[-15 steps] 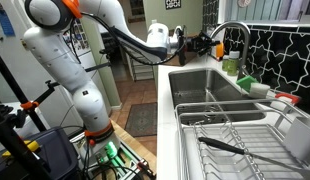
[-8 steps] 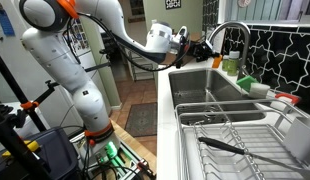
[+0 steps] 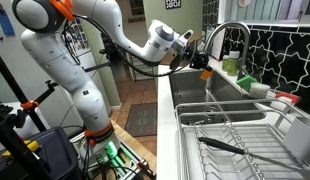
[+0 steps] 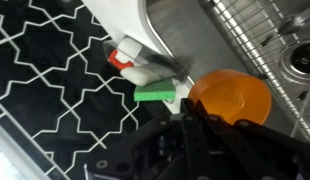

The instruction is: Pour the contents of the orange bowl into the sink

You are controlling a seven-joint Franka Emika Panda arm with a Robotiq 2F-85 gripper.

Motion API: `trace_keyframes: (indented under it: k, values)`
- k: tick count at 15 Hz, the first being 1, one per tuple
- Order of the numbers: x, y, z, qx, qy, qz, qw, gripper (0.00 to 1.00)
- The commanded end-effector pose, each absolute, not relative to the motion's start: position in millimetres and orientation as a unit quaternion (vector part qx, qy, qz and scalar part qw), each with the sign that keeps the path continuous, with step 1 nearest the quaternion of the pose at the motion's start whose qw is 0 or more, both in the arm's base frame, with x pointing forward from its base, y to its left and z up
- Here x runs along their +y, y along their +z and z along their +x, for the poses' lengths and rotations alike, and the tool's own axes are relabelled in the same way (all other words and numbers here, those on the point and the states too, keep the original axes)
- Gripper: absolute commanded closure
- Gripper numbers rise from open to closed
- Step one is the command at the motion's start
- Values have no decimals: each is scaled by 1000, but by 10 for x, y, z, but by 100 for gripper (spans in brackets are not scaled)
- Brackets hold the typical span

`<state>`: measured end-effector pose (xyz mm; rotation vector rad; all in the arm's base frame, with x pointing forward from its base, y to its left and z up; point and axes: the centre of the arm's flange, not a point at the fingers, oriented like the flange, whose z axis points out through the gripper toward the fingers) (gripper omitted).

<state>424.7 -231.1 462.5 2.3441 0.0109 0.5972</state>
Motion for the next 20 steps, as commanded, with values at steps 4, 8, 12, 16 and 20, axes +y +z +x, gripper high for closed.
trace_keyframes:
  k: [4, 8, 12, 16, 20]
  values:
    - [-1983, 4469, 4177, 11, 116, 969, 220, 99]
    - [-1850, 4469, 4148, 24, 37, 990, 131, 99]
    - [-1703, 4382, 4119, 25, 5, 995, 97, 96]
    - [-1657, 4411, 4103, 20, -16, 997, 77, 96]
    - [-1474, 4225, 4142, 37, -7, 999, 31, 99]
